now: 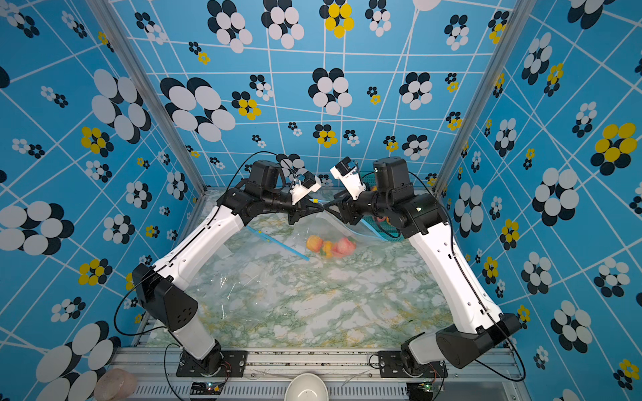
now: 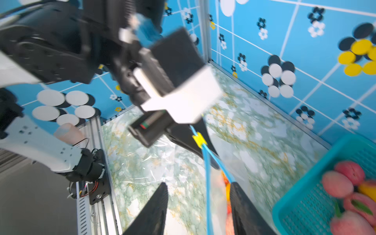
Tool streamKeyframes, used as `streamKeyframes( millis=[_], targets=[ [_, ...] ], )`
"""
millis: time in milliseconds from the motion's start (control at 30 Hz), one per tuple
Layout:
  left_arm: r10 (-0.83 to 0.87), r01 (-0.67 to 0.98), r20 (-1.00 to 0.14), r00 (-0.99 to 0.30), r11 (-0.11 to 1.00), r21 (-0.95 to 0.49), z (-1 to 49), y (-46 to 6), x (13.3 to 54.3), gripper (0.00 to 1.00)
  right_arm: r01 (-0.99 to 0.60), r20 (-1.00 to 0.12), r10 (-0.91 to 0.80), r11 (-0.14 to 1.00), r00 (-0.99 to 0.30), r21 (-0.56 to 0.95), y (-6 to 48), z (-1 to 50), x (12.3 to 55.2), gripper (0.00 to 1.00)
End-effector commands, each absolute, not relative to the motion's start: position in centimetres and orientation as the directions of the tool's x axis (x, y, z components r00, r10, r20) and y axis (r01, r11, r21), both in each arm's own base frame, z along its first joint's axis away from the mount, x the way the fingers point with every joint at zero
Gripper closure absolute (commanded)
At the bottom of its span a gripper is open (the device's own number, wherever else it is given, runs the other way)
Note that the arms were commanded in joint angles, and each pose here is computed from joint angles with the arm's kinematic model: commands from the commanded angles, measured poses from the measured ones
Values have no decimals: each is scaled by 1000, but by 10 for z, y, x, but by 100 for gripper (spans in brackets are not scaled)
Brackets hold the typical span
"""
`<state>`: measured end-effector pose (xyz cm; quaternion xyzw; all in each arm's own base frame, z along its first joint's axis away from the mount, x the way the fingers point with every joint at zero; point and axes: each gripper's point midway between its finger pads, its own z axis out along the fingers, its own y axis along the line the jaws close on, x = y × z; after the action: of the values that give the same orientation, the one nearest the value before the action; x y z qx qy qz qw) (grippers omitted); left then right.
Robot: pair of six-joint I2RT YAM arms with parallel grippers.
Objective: Place the peach in a zip-top bag and seal the zipper
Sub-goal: Adjust the zipper food storage bag at the center of the board, then zip the zipper on the zipper food storage bag.
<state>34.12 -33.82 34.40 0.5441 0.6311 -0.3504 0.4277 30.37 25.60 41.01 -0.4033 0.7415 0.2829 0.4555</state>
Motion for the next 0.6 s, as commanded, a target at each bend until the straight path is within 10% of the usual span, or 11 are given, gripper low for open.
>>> streamKeyframes(
  millis=[0, 567],
  targets=[
    [418, 990, -906, -64, 142, -4, 340, -341, 334, 100, -885, -916, -366, 465, -163, -28, 270, 402, 317, 50],
    [393, 996, -916, -83, 73, -59, 346, -346, 321, 100, -909, -906, -400, 415, -141, -42, 280, 376, 333, 64]
  ],
)
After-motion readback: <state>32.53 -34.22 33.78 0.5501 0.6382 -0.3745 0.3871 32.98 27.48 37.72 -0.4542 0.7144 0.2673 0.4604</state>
